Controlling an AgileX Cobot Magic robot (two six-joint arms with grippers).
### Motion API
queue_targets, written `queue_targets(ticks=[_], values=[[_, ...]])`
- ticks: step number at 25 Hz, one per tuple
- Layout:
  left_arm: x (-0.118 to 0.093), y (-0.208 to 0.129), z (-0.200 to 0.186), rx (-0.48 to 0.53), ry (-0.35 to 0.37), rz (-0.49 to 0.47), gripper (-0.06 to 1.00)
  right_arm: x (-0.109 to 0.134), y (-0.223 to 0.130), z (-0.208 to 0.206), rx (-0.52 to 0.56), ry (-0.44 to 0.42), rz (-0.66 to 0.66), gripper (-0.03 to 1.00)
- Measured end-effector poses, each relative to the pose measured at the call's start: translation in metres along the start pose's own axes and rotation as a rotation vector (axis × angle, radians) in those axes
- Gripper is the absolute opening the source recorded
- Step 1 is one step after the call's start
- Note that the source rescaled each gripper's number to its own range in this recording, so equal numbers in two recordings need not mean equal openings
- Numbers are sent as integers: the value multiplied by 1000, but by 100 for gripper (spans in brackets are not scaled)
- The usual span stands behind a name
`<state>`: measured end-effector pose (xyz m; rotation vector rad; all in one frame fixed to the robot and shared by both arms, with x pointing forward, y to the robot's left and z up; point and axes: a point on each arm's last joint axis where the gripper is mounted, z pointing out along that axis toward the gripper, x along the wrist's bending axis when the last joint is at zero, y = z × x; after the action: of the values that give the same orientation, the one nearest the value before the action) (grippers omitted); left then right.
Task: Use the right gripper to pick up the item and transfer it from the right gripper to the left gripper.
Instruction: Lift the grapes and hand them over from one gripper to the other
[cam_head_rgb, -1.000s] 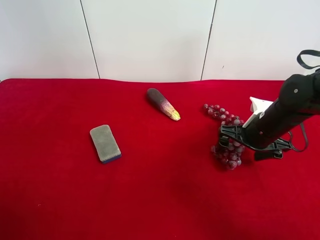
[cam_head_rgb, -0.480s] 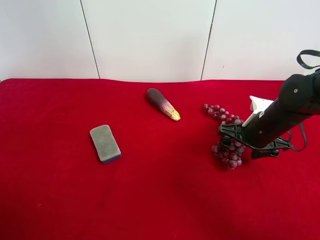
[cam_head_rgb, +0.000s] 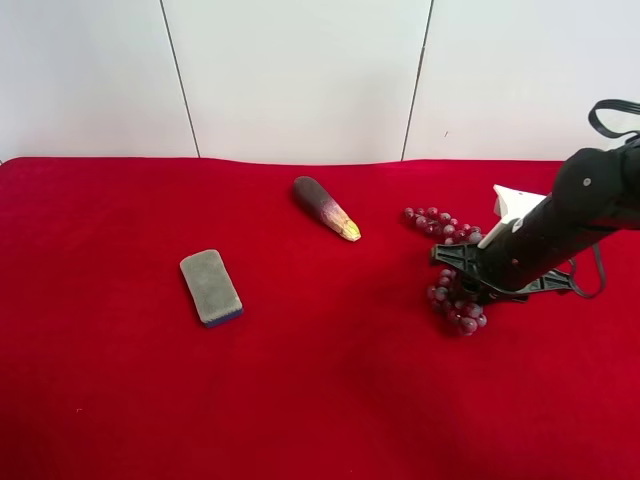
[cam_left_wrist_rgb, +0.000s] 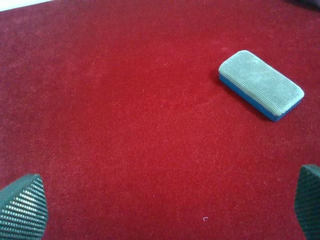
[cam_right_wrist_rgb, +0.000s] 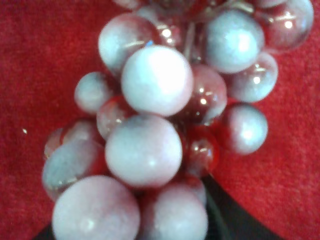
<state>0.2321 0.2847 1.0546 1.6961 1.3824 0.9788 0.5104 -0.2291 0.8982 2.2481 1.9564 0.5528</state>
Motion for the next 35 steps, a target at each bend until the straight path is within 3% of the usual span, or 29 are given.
queue_targets(ticks=[31, 35], values=[[0, 0, 0, 0, 0, 0, 100, 10, 0, 0, -29, 29, 34, 24], [0, 0, 0, 0, 0, 0, 100, 10, 0, -1, -34, 32, 35, 18]])
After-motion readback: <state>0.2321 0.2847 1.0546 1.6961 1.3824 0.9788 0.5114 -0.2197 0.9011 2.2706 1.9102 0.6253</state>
